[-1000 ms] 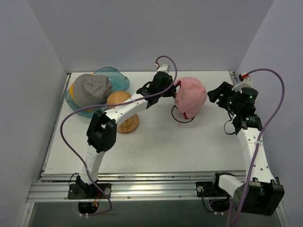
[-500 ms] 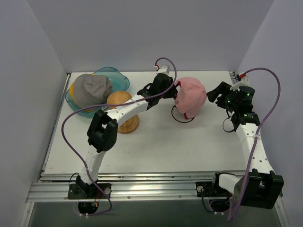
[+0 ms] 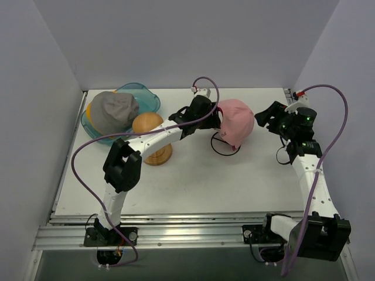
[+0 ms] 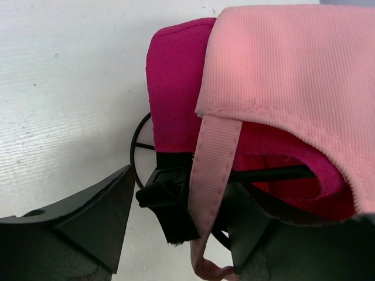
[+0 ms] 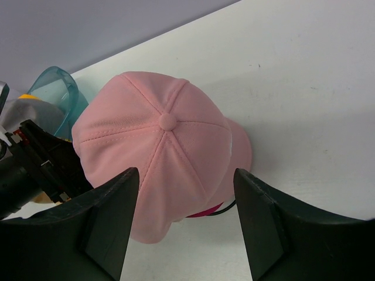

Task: Stack the hats

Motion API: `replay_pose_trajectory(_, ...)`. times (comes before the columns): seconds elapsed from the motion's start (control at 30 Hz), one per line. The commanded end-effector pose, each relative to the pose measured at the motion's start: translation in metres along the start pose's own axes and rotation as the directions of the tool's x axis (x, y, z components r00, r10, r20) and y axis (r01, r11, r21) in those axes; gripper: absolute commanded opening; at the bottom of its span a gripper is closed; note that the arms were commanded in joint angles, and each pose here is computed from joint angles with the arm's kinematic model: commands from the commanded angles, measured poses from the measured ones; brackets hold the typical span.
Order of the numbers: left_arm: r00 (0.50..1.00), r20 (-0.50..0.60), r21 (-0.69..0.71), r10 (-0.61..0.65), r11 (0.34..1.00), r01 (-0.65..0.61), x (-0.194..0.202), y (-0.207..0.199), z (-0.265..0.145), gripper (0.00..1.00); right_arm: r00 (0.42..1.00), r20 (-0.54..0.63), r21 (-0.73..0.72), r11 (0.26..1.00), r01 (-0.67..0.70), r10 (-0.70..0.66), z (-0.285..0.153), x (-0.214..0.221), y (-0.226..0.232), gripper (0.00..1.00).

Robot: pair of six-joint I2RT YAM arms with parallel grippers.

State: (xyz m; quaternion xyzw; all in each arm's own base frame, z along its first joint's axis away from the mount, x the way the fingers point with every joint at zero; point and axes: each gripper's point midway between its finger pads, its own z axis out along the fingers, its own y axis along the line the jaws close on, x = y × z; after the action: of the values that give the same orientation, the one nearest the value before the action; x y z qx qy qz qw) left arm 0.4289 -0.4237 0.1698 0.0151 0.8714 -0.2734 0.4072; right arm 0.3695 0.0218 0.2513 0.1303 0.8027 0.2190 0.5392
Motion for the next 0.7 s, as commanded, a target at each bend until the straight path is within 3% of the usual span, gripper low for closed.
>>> replay_pose_trajectory(0.0, 0.999, 0.005, -0.027, 0.047, 0.999, -0.047, -0.02, -0.004, -0.03, 0.7, 0.998, 0.053, -0.041, 0.999, 0.025, -0.023, -0.005, -0.015, 0.011, 0.61)
replay_pose_trajectory(0.07, 0.999, 0.014, -0.029, 0.045, 0.999, -0.044, -0.03, -0.005, -0.035, 0.73, 0.998, 0.055, -0.041, 0.999, 0.028, -0.025, -0.005, -0.017, 0.011, 0.61)
replay_pose_trajectory(0.13, 0.998, 0.026, -0.038, 0.048, 0.998, -0.047, -0.035, -0.004, -0.04, 0.86, 0.998, 0.053, -0.037, 0.999, 0.029, -0.027, -0.004, -0.018, 0.011, 0.61)
replay_pose_trajectory(0.2, 0.998, 0.027, -0.058, 0.05, 0.997, -0.049, -0.036, 0.0, -0.042, 0.9, 0.999, 0.044, -0.043, 0.999, 0.029, -0.027, -0.002, -0.017, 0.011, 0.61)
replay_pose_trajectory(0.53, 0.996, 0.061, -0.019, 0.07, 0.997, -0.069, -0.053, -0.011, -0.066, 0.92, 0.997, 0.071, -0.031, 0.999, 0.043, -0.041, -0.013, -0.025, 0.015, 0.62)
replay_pose_trajectory(0.63, 0.993, 0.091, -0.049, 0.077, 0.996, -0.073, -0.064, -0.007, -0.081, 0.97, 0.996, 0.078, -0.032, 0.998, 0.048, -0.045, -0.015, -0.027, 0.019, 0.62)
replay_pose_trajectory(0.67, 0.992, 0.098, -0.054, 0.077, 0.996, -0.072, -0.066, -0.006, -0.084, 0.94, 0.995, 0.083, -0.023, 0.999, 0.049, -0.047, -0.015, -0.028, 0.019, 0.62)
